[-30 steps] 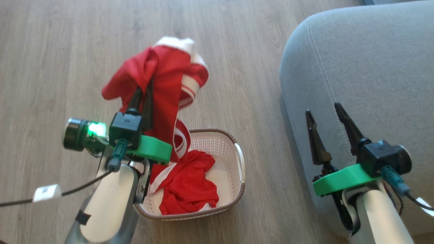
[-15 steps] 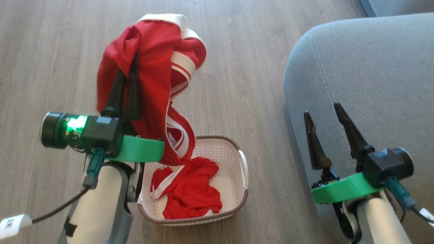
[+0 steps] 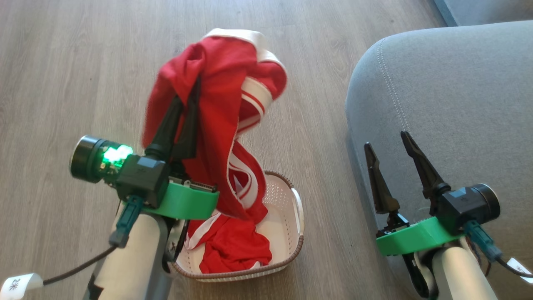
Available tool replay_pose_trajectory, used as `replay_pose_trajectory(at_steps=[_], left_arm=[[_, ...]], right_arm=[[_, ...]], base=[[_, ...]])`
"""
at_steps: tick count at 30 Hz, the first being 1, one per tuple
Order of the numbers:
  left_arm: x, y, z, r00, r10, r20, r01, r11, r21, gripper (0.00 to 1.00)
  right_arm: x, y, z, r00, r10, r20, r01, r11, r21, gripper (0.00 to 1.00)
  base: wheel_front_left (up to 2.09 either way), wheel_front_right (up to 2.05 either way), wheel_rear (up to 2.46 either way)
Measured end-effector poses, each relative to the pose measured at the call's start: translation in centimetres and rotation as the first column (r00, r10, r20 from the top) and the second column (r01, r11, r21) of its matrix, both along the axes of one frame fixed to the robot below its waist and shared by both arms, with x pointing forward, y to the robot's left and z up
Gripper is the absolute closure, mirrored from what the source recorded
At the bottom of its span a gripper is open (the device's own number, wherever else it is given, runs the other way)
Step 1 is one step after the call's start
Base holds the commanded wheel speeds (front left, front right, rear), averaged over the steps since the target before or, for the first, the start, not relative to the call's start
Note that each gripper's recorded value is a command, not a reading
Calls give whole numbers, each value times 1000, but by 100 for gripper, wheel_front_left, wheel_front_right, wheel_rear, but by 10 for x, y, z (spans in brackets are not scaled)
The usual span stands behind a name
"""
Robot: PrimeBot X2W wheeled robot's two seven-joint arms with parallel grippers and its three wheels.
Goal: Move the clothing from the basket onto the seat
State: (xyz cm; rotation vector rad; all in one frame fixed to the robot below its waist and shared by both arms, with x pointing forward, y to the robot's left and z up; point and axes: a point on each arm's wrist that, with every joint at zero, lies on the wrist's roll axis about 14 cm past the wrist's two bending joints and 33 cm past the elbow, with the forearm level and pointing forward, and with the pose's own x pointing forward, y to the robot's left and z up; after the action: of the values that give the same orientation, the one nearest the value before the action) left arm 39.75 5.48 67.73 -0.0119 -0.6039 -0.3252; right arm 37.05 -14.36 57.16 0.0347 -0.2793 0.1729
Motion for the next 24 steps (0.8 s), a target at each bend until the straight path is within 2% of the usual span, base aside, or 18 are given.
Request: replay_pose_trajectory(at_steps=[13,24], left_arm=[[-7,-32,-8,989,-148,-18,148,988,38,100],[-9,-32,-9,986,-163,-26,164,986,37,100]], right_arm=[[-2,5,-4,1000,13,-10,-13,1000,-12,0],[-3,13,-2,999,35,-3,-35,999,-36,0]], base=[[0,0,0],[0,0,0]])
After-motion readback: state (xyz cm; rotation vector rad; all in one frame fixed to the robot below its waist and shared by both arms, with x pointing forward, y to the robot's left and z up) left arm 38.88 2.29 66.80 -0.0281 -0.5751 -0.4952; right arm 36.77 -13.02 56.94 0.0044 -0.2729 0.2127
